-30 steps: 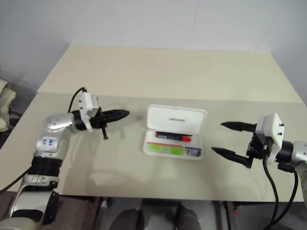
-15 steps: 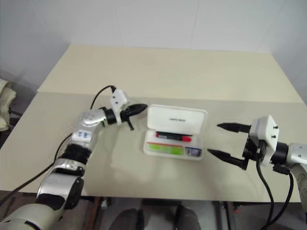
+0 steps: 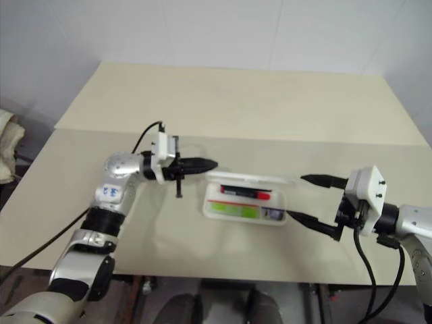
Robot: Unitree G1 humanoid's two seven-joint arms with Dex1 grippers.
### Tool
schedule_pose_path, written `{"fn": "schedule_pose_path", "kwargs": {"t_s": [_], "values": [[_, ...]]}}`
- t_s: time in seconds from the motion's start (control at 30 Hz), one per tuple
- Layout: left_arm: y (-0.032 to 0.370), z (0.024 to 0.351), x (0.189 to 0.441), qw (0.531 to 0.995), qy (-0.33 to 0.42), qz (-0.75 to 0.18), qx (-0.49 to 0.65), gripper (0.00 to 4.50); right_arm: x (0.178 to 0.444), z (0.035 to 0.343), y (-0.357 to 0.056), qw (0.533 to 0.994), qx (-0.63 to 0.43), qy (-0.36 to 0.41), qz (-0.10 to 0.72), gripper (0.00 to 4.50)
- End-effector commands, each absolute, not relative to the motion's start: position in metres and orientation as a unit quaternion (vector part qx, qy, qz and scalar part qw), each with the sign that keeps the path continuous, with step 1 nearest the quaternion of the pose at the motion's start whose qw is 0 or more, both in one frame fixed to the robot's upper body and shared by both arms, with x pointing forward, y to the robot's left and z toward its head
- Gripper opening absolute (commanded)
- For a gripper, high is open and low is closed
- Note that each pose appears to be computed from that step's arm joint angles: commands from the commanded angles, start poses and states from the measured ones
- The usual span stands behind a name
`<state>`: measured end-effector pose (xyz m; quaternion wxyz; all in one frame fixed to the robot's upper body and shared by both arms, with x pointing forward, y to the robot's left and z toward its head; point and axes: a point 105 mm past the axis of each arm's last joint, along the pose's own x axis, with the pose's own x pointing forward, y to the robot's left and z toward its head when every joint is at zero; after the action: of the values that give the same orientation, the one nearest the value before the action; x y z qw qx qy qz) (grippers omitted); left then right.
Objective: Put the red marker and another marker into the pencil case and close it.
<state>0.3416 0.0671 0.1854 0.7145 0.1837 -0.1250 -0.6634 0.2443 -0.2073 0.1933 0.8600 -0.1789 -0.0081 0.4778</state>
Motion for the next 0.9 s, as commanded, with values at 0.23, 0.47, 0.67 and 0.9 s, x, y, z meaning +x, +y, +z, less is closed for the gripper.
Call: {"fn": "schedule_pose_path", "kwargs": {"t_s": [0.23, 0.47, 0.67, 0.9], "values": [[0.041, 0.148, 0.332, 0.659, -0.060, -0.698, 0.274, 0.04, 0.239, 0.208, -0.200, 0.859, -0.191, -0.044, 0.473, 4.50], [0.034, 0.123, 0.331, 0.657, -0.005, -0.698, 0.286, 0.04, 0.234, 0.207, -0.195, 0.866, -0.186, -0.050, 0.462, 4.50], [0.026, 0.115, 0.332, 0.655, 0.023, -0.692, 0.304, 0.04, 0.231, 0.205, -0.191, 0.871, -0.181, -0.057, 0.453, 4.50], [0.022, 0.114, 0.324, 0.630, 0.042, -0.708, 0.316, 0.04, 0.228, 0.203, -0.188, 0.875, -0.176, -0.062, 0.447, 4.50]]}}
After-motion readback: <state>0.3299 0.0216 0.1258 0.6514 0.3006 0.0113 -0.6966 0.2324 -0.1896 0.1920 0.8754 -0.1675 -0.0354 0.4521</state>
